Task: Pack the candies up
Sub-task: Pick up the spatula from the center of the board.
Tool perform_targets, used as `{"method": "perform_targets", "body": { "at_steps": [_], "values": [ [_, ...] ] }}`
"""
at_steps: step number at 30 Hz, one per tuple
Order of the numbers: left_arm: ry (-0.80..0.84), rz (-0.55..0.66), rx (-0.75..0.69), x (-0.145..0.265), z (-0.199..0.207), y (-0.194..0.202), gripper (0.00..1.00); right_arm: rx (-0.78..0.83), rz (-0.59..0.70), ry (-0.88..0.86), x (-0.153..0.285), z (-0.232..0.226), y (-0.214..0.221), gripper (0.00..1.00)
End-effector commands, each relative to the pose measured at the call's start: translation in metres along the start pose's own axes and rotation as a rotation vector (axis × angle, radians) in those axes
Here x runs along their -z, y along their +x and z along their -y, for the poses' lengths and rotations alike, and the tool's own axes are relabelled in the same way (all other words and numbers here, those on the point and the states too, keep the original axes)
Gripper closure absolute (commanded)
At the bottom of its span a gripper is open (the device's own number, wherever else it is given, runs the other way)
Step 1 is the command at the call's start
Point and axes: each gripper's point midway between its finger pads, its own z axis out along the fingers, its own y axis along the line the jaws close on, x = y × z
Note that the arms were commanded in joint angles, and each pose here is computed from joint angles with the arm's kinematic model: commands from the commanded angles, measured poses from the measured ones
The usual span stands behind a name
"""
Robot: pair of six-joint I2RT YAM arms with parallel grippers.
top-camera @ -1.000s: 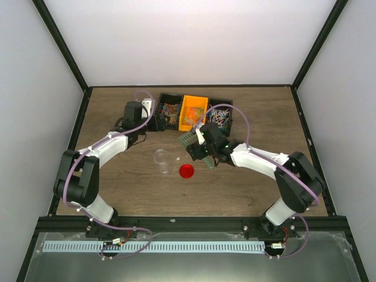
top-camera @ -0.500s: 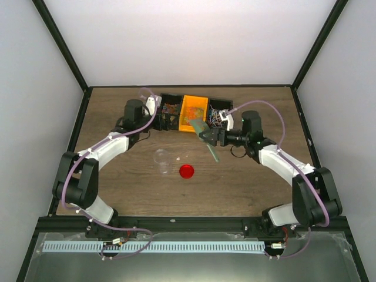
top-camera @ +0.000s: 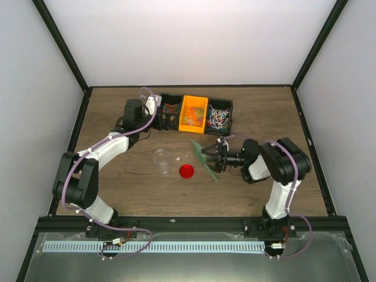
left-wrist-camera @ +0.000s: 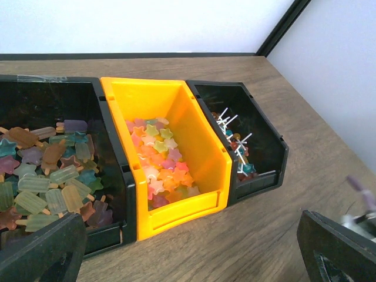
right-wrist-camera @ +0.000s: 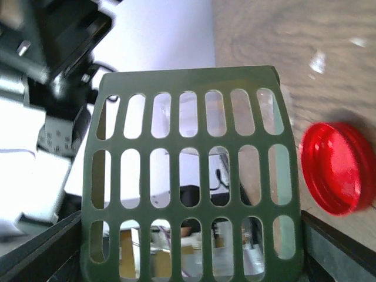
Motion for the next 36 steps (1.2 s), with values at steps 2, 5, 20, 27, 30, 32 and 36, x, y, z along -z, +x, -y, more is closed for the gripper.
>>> {"method": "perform_targets", "body": {
  "at_steps": [2, 5, 20, 27, 30, 32, 36],
  "values": [
    [0.006, 0.034, -0.034, 0.007, 0.006, -0.012, 0.0, -0.068, 0.017, -0.159, 0.007, -0.023, 0.006, 0.36],
    [0.004, 0.026, -0.035, 0.007, 0.005, -0.01, 0.0, -0.123, 0.033, -0.152, 0.007, -0.016, 0.004, 0.31],
    [0.006, 0.014, -0.017, 0.003, 0.003, -0.005, 0.0, -0.446, 0.159, -0.111, 0.016, 0.026, 0.002, 0.02],
    [0.006, 0.006, -0.016, 0.001, 0.002, -0.003, 0.0, -0.49, 0.169, -0.137, 0.017, 0.018, -0.005, 0.0],
    [0.005, 0.005, -0.017, 0.002, 0.002, -0.003, 0.0, -0.487, 0.182, -0.143, 0.019, 0.016, -0.008, 0.0],
    [0.002, 0.002, -0.018, 0.002, 0.002, -0.002, 0.0, -0.477, 0.177, -0.14, 0.02, 0.015, -0.005, 0.0],
    [0.003, 0.0, -0.016, 0.001, 0.001, 0.0, 0.0, -0.456, 0.186, -0.118, 0.025, 0.021, 0.003, 0.0]
  ]
}}
